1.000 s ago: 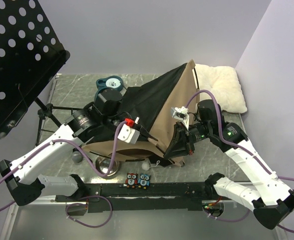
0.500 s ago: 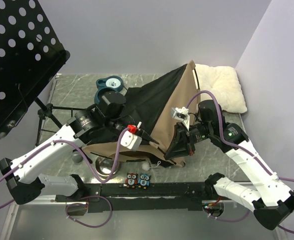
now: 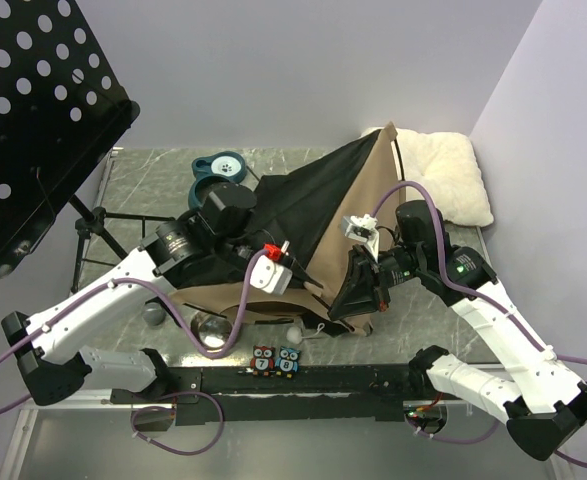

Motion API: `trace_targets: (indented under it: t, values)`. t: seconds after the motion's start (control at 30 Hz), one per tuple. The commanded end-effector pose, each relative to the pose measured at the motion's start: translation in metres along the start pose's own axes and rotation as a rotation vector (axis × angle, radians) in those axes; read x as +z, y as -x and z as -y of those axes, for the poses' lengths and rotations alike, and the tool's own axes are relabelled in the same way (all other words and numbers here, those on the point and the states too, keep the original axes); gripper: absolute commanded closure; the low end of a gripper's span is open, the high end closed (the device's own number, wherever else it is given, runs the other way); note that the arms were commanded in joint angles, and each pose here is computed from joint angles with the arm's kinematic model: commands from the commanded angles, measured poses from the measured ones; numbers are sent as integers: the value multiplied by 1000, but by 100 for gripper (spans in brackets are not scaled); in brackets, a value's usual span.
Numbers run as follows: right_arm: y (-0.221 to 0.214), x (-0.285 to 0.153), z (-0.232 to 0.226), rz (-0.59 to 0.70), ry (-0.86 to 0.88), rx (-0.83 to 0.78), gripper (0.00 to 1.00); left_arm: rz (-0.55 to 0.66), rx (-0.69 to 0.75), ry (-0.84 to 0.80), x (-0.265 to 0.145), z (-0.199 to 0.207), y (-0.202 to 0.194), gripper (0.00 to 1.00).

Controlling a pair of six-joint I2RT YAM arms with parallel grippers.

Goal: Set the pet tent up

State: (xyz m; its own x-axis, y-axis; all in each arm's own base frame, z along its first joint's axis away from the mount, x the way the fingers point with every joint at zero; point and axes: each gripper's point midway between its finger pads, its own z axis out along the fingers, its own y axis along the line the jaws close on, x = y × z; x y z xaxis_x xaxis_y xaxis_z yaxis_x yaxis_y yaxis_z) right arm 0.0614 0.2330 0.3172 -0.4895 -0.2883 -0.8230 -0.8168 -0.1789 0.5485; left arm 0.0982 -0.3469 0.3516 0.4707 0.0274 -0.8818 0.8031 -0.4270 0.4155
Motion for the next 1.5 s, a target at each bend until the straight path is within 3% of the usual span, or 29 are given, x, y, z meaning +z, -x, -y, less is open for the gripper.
trace_targets:
  t: [0.0,0.33,0.73,1.47]
  values:
    - [0,-3,3,1,-56,74,100,34,59,-55,3,11,16,99]
    - [-10,-6,-1,-11,-65,50,100,103,23,-15,-11,1,30,99]
    - [-5,-5,3,-3,-76,57,100,79,110,-72,-11,17,27,99]
    - [0,-4,8,-3,-92,63,100,84,92,-61,1,14,37,99]
